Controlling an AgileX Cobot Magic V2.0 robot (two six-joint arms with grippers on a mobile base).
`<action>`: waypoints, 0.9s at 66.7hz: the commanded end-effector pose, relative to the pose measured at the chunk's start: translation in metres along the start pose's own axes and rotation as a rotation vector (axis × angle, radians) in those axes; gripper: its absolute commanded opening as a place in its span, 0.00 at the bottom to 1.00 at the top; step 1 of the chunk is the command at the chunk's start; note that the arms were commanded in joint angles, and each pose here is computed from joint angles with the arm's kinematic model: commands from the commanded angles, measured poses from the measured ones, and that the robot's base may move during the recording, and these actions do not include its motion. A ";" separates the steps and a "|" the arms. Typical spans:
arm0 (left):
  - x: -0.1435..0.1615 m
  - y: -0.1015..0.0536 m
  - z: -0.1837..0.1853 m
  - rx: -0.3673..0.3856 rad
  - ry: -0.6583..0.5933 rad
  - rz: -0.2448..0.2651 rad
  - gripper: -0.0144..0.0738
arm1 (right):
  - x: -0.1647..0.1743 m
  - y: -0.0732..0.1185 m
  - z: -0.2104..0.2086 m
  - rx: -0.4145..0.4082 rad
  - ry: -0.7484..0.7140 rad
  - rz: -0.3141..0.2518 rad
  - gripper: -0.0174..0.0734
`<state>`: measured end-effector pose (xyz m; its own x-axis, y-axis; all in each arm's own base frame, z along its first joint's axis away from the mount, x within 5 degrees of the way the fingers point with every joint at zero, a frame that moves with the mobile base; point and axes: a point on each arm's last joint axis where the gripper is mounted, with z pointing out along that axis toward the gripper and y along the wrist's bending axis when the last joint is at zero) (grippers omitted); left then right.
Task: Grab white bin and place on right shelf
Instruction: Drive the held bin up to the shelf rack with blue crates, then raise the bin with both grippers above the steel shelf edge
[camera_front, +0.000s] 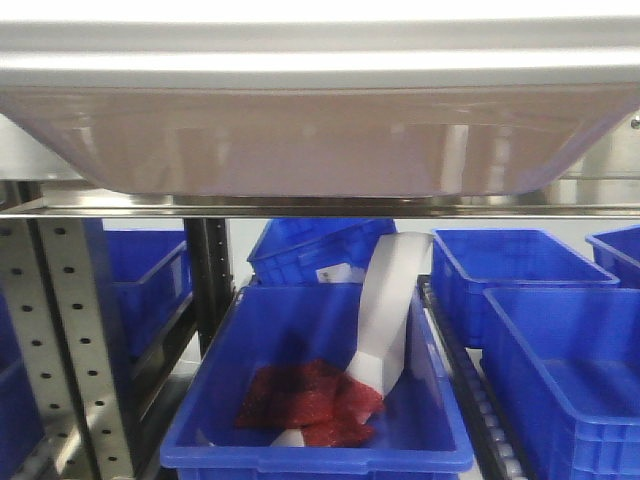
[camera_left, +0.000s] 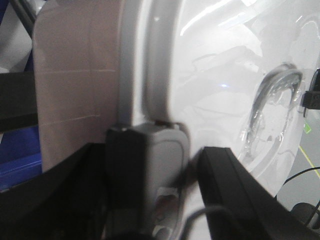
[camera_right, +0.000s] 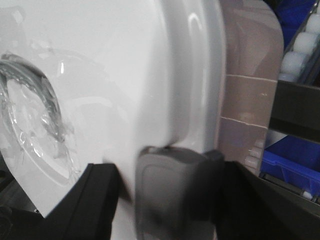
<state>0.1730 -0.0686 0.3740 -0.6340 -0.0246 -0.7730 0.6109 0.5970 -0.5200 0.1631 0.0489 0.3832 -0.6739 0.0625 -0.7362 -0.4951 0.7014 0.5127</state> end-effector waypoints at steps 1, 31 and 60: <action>-0.012 -0.030 -0.007 0.197 -0.079 -0.015 0.44 | -0.010 0.030 -0.009 -0.216 -0.074 0.010 0.68; -0.012 -0.030 -0.007 0.197 -0.079 -0.015 0.44 | -0.010 0.030 -0.009 -0.216 -0.074 0.010 0.68; -0.012 -0.030 -0.007 0.197 -0.079 -0.015 0.44 | -0.010 0.030 -0.009 -0.216 -0.074 0.010 0.68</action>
<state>0.1730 -0.0686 0.3740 -0.6340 -0.0246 -0.7730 0.6109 0.5970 -0.5200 0.1631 0.0489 0.3832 -0.6739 0.0625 -0.7362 -0.4951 0.7014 0.5127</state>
